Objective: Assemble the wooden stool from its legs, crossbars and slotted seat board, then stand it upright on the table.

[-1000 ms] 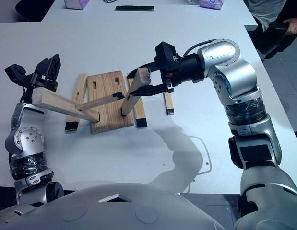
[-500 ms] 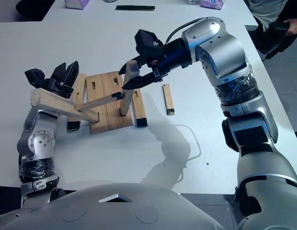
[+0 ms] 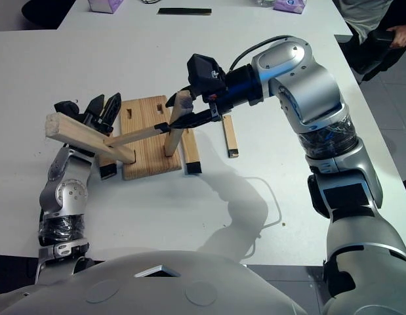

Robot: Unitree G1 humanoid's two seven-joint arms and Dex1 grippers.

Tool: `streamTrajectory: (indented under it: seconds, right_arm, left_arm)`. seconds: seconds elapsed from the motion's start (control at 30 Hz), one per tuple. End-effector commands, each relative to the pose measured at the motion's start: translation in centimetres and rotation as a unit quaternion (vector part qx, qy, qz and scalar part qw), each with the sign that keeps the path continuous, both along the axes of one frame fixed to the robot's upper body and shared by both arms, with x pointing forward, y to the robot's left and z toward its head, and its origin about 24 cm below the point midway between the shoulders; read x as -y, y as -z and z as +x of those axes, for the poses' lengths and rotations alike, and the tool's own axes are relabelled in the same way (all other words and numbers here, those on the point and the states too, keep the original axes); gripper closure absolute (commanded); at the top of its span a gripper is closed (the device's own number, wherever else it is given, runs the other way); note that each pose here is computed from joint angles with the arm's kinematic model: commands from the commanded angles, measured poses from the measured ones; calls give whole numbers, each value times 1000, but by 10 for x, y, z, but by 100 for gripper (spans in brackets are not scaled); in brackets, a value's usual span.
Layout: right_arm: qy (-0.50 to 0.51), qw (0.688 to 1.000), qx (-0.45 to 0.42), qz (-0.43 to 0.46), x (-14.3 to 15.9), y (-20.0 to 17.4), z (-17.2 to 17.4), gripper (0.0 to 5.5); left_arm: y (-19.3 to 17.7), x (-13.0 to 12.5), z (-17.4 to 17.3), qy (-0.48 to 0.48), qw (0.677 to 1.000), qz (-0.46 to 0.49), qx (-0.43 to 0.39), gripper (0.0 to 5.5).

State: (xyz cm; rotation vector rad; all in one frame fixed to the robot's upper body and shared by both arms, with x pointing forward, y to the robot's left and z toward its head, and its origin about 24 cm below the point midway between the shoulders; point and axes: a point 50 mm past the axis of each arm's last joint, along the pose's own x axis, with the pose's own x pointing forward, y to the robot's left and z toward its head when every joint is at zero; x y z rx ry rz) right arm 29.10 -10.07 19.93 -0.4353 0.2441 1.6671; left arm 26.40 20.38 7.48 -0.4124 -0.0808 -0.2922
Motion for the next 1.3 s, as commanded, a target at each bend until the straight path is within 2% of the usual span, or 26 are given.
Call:
streamTrajectory:
  seconds: [0.03,0.13,0.2,0.4,0.43,0.5,0.6,0.7,0.8,1.0,1.13,1.2,1.3]
  right_arm:
    - [51,996,-64,-32,11,15,-1,346]
    - [59,996,-59,-30,7,10,-2,346]
    - [59,996,-57,-26,3,6,-4,346]
    - [95,994,-51,-23,2,2,-9,346]
    - [102,993,-51,-24,3,2,-9,346]
    - [115,992,-52,-26,5,2,-10,346]
    - [126,990,-58,-34,9,3,-12,346]
    - [134,988,-66,-38,10,3,-14,346]
    - [140,987,-68,-37,7,3,-12,346]
    - [145,987,-64,-33,3,3,-11,346]
    - [141,988,-58,-28,-2,2,-10,346]
    - [136,989,-54,-26,-5,1,-7,346]
    - [132,990,-52,-24,-7,0,-6,346]
  left_arm:
    - [-12,-23,12,-54,998,36,20,223]
    - [-39,-67,5,-182,982,31,48,223]
    - [-57,-82,-8,-228,971,33,67,223]
    - [-106,-71,-24,-256,956,87,113,223]
    - [-119,-63,-27,-258,954,75,132,223]
    - [-148,-27,-33,-212,959,56,178,223]
    - [-165,51,-50,-65,970,108,208,271]
    - [-160,94,-66,30,974,119,191,328]
    - [-140,109,-69,72,980,130,131,374]
    - [-95,103,-58,40,984,171,-7,471]
    - [-40,103,-71,97,952,249,-147,546]
    - [-28,102,-76,112,943,262,-172,550]
    - [-28,98,-70,97,945,267,-161,550]
